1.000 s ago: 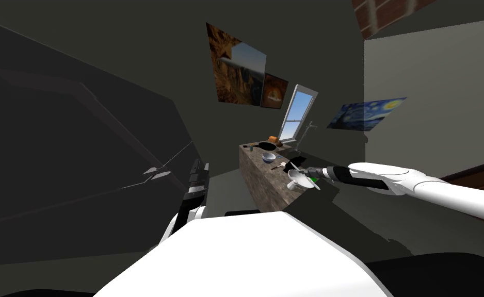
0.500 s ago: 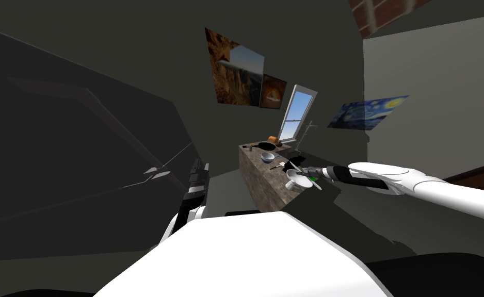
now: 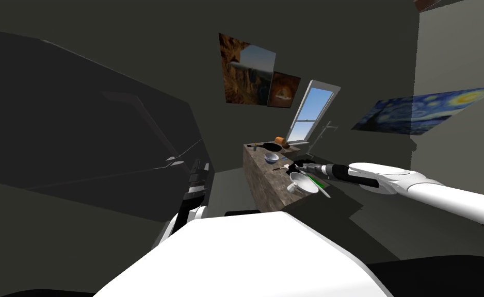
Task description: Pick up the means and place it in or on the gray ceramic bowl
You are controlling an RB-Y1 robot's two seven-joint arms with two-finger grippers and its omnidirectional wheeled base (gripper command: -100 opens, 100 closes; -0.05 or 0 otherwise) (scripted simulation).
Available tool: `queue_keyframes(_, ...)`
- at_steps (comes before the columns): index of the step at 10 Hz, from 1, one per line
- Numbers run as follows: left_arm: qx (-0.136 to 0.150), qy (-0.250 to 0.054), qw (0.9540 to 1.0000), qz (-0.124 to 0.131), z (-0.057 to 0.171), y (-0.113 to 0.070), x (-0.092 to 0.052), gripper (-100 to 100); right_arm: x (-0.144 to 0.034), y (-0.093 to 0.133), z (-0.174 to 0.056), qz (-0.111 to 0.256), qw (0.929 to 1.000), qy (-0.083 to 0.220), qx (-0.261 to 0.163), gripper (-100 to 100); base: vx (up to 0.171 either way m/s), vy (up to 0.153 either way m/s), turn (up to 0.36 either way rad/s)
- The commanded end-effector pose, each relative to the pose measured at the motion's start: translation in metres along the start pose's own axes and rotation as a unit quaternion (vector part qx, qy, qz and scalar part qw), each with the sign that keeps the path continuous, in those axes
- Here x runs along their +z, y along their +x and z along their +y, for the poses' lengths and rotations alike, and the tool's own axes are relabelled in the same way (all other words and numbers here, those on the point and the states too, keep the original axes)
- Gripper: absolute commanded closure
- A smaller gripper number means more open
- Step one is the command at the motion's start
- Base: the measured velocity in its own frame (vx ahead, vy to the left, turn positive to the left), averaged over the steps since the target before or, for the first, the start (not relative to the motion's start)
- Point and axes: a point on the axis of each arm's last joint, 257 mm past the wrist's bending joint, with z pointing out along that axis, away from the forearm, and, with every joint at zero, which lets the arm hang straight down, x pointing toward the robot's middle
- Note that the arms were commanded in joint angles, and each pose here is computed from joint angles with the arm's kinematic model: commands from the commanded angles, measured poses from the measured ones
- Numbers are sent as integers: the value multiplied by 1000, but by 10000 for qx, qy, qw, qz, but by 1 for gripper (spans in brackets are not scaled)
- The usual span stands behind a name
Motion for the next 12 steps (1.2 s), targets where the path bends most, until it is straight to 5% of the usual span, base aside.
queue_keyframes(1, 0, 0, 10000, 0, 0, 0, 0, 0, 12, 3, -8, -124, 9997, 205, 19, -100, 0, 0, 0)
queue_keyframes(2, 0, -1, 10000, -1, 0, 0, 0, 0, 14, -2, -13, -201, 9992, 335, 45, -100, 24, 24, -78)
queue_keyframes(3, 0, -1, 10000, -1, 0, 0, 0, 0, 17, -29, -16, -431, 9983, 384, -26, -100, -4, -4, 13)
queue_keyframes(7, 0, 0, 10000, -1, 0, 0, 0, 0, 17, -31, -16, -453, 9982, 381, -33, -100, -4, -4, 14)
queue_keyframes(12, -1, 0, 10000, -1, 0, 0, 0, 0, -2, -75, -24, -464, 9977, 486, -78, -100, -40, 13, 30)
